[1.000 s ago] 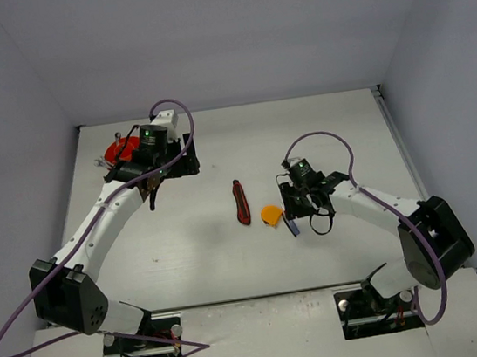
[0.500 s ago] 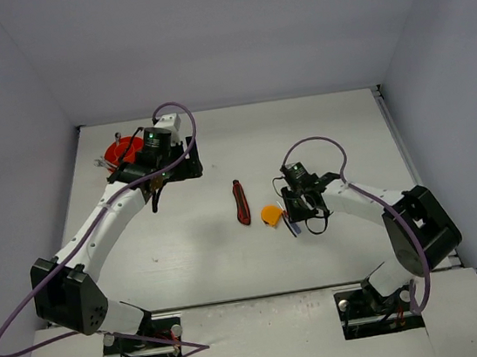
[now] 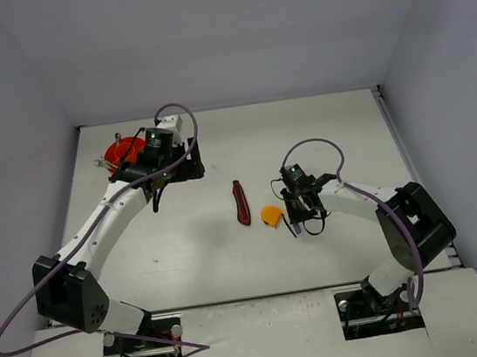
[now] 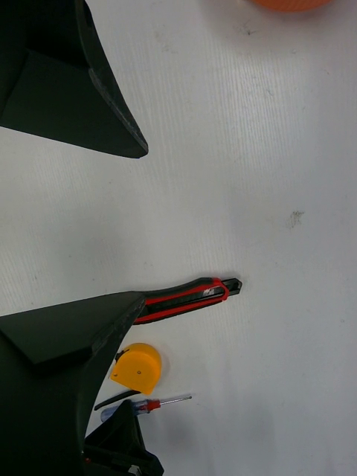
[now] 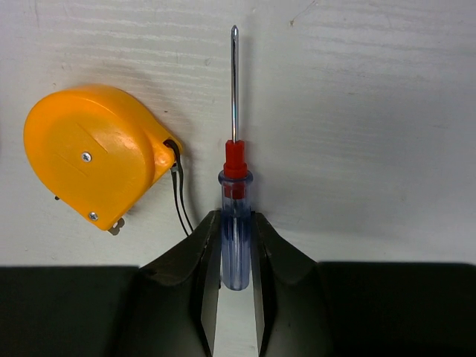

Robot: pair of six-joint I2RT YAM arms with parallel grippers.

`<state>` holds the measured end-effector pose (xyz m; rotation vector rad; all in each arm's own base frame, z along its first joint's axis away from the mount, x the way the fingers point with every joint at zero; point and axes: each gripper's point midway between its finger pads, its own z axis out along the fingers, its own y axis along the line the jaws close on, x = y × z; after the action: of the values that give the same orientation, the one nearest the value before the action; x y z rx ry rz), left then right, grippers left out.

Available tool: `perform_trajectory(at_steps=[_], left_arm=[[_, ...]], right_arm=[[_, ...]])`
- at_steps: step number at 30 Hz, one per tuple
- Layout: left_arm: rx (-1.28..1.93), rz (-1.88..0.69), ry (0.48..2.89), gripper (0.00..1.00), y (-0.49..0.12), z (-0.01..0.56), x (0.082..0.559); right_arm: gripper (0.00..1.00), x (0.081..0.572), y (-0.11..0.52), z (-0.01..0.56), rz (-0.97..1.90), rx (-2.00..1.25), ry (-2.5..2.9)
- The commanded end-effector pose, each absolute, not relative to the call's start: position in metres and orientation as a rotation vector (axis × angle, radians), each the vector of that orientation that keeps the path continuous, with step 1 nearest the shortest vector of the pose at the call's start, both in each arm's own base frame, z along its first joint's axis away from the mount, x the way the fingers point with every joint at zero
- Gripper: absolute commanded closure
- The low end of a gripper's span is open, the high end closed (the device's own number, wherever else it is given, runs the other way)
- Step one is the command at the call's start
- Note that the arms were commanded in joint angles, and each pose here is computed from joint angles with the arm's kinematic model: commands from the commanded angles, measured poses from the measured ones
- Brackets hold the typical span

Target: Sort the tools into containers

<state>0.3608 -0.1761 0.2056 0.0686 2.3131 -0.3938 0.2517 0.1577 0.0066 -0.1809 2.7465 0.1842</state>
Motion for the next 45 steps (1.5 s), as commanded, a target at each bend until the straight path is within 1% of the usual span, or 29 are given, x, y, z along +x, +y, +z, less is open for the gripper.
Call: perform_trajectory(at_steps=[1,5,9,12,16,22,33,39,42,45], left_arm=[[0.077,-0.488,2.222,0.30,-0.196,0.239,0.367],[0.061,-0.594,2.192,0.30,-0.214,0.254,0.367],[0.048,-0.774,2.143,0.30,-0.245,0.276,0.361],[0.015,-0.926,2.073,0.30,-0.270,0.296,0.360],[0.027,-1.096,1.997,0.30,-0.309,0.319,0.353],[0.109,-1.152,1.926,0.30,-0.343,0.335,0.347],[0.196,-1.148,1.970,0.32,-0.377,0.315,0.337],[0.228,-1.110,1.996,0.41,-0.383,0.307,0.335],[0.238,-1.121,2.000,0.49,-0.387,0.305,0.332],[0.247,-1.144,1.999,0.67,-0.391,0.304,0.329]], right_arm=[[1.00,0.266,0.149,0.021,0.089,-0.154,2.673],[1.00,0.291,0.163,0.069,0.170,-0.165,2.529],[1.00,0.310,0.178,0.135,0.284,-0.186,2.336],[1.00,0.314,0.198,0.185,0.439,-0.229,2.187],[1.00,0.311,0.214,0.223,0.563,-0.273,2.060],[1.00,0.308,0.223,0.246,0.646,-0.277,2.001],[1.00,0.309,0.231,0.259,0.703,-0.270,1.955],[1.00,0.309,0.232,0.261,0.715,-0.265,1.948],[1.00,0.310,0.232,0.262,0.714,-0.261,1.945],[1.00,0.311,0.232,0.262,0.711,-0.256,1.944]])
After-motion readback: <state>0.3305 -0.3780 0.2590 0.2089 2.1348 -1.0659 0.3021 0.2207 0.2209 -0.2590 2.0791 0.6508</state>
